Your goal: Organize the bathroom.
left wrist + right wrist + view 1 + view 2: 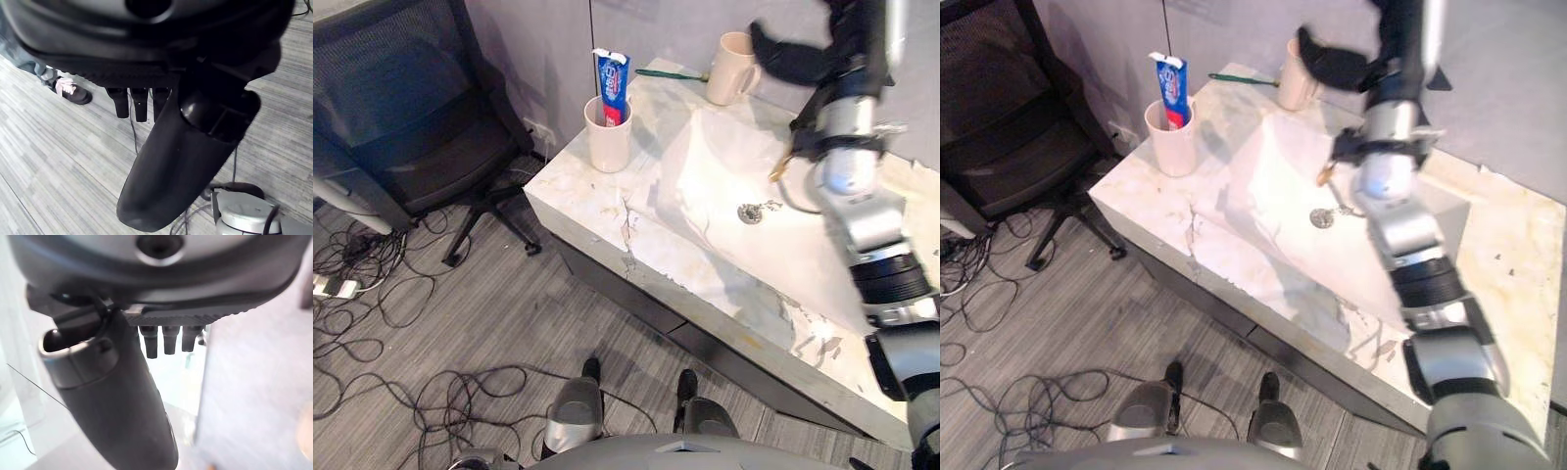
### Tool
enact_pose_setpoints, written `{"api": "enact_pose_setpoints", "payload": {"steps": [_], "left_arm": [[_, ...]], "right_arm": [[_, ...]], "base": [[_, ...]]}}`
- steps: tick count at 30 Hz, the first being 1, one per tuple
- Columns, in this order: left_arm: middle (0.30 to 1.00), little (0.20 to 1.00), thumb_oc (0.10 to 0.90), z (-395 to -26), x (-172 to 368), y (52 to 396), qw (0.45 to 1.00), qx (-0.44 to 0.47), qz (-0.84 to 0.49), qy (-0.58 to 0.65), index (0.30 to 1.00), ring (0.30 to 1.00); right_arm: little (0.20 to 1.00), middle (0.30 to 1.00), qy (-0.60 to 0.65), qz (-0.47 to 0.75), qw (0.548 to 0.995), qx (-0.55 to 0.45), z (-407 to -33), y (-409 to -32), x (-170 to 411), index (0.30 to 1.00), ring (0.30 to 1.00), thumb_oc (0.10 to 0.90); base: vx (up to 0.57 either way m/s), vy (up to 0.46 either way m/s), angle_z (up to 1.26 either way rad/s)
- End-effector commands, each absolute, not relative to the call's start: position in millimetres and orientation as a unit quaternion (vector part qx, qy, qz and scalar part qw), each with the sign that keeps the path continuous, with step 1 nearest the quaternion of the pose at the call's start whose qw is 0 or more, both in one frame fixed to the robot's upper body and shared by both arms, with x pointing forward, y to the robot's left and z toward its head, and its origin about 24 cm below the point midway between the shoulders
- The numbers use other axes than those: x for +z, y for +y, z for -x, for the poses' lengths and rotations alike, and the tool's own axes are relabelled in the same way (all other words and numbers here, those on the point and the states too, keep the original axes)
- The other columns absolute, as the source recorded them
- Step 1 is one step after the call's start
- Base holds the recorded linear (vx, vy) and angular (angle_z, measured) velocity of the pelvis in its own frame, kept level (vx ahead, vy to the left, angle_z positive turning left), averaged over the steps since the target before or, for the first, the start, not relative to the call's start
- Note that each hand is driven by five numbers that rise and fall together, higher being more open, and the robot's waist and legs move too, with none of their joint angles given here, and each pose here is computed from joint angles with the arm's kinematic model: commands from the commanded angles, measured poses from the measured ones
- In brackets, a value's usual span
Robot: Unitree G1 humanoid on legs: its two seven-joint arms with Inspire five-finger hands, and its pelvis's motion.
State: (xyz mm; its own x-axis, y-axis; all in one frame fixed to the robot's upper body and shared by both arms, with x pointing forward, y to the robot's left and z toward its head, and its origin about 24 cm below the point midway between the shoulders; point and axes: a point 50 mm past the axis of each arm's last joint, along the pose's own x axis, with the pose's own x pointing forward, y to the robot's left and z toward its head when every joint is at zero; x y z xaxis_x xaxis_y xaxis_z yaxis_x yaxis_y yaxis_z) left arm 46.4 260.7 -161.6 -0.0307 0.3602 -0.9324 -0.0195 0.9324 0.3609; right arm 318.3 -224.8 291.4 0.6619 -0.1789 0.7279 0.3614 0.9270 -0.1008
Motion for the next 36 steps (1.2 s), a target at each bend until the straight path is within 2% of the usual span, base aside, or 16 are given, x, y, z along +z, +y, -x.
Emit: {"api": "enact_pose_setpoints", "payload": {"steps": [1,2,6,8,13,17,18,28,36], "left_arm": [[0.900,0.900,0.800,-13,-155,286,0.650,0.162,-0.168,0.724,0.900,0.900],[0.900,0.900,0.800,-15,-155,287,0.654,0.162,-0.164,0.720,0.900,0.900],[0.900,0.900,0.800,-16,-156,285,0.658,0.159,-0.163,0.718,0.900,0.900],[0.900,0.900,0.800,-16,-156,285,0.660,0.158,-0.157,0.718,0.900,0.900],[0.900,0.900,0.800,-13,-157,282,0.663,0.166,-0.137,0.717,0.900,0.900],[0.900,0.900,0.800,-13,-157,282,0.667,0.169,-0.130,0.714,0.900,0.900],[0.900,0.900,0.800,-13,-157,282,0.667,0.174,-0.126,0.714,0.900,0.900],[0.900,0.900,0.800,-14,-156,287,0.672,0.180,-0.115,0.709,0.900,0.900],[0.900,0.900,0.800,-18,-152,296,0.670,0.185,-0.109,0.711,0.900,0.900]], "right_arm": [[0.900,0.900,-0.509,0.074,0.834,-0.202,-284,-245,359,0.900,0.900,0.800],[0.900,0.900,-0.503,0.082,0.825,-0.245,-278,-263,365,0.900,0.900,0.800],[0.900,0.900,-0.482,0.115,0.800,-0.339,-269,-297,369,0.900,0.900,0.800],[0.900,0.900,-0.457,0.152,0.763,-0.432,-255,-335,368,0.900,0.900,0.800],[0.900,0.900,-0.392,0.174,0.690,-0.584,-225,-395,347,0.900,0.900,0.800],[0.900,0.900,-0.355,0.172,0.660,-0.639,-209,-417,332,0.900,0.900,0.800],[0.900,0.900,-0.299,0.161,0.629,-0.699,-186,-447,306,0.900,0.900,0.800],[0.900,0.900,-0.162,0.114,0.570,-0.797,-133,-488,233,0.900,0.900,0.800],[0.900,0.900,0.005,0.043,0.525,-0.850,-92,-511,157,0.900,0.900,0.800]], "base": [[0.01,0.017,-0.07],[0.01,0.015,-0.06],[0.01,0.019,-0.15],[-0.02,0.019,-0.19],[-0.02,0.030,-0.14],[-0.01,0.013,-0.12],[-0.01,0.010,-0.07],[0.00,0.016,-0.17],[0.00,0.006,-0.05]]}}
